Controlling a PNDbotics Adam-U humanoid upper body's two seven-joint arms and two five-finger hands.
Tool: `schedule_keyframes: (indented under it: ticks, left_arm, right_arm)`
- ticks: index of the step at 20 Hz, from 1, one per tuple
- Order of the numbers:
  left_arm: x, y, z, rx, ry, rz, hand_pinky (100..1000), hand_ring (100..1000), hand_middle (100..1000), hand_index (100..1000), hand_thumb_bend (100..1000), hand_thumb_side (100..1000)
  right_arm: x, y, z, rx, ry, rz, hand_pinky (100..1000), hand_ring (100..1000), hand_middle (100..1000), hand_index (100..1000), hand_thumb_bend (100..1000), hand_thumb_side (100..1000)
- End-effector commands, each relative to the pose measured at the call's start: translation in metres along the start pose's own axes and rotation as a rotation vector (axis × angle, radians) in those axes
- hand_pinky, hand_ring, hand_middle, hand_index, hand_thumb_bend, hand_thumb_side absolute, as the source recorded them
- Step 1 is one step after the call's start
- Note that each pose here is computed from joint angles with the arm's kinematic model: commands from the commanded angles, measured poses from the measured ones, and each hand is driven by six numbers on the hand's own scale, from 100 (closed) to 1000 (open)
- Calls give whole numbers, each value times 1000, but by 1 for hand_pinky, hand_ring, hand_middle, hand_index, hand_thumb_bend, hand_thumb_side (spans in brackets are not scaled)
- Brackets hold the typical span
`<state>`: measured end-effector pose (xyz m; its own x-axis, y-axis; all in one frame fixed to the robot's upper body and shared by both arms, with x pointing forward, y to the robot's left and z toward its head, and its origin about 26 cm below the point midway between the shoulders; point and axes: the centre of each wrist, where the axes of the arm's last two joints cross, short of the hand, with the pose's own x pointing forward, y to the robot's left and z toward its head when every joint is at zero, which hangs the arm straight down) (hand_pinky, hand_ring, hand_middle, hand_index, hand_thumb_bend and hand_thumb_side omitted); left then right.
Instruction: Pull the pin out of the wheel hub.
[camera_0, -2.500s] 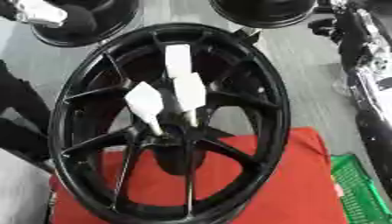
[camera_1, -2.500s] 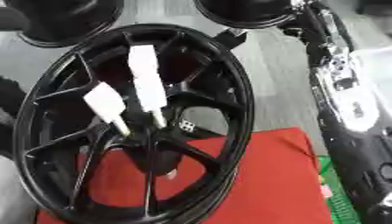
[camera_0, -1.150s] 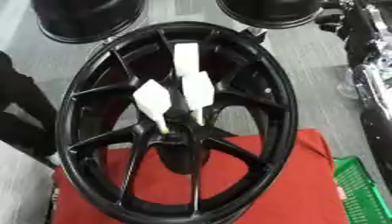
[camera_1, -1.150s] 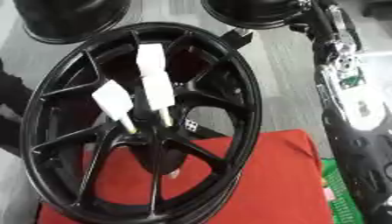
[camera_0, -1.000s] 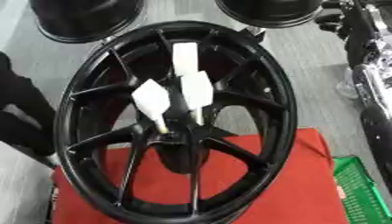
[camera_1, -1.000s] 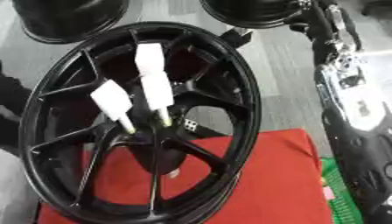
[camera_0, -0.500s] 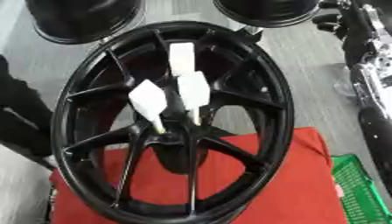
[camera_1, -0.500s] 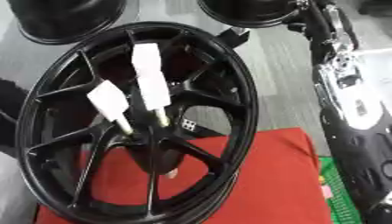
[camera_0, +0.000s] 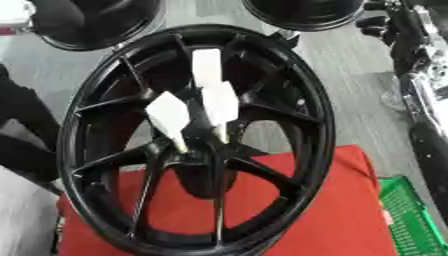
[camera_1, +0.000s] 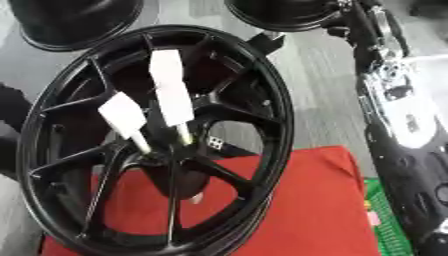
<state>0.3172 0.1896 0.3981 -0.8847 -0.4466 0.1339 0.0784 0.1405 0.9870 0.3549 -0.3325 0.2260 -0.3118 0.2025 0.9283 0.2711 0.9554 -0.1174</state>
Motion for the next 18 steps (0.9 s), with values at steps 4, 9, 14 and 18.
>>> schedule_keyframes:
  ticks: [4,9,14,18]
  left_arm:
    - [5,9,-1,-150,-2,-39,814,840,819,825,595,417]
    - [5,9,-4,-209,2,-49,826,851,824,823,598,455]
    - [-13,-5,-15,-345,83,-27,822,829,783,826,633,517]
    - [-20,-14,-19,-385,101,-27,818,830,783,828,633,532]
  right_arm:
    - [10,-3,-3,2,-31,18,765,628,682,721,100,673]
    - [10,-3,-3,2,-30,18,765,628,681,721,100,673]
    - [10,-3,-3,6,-28,17,765,627,681,720,100,674]
    - [10,-3,-3,6,-29,18,765,627,681,720,100,675]
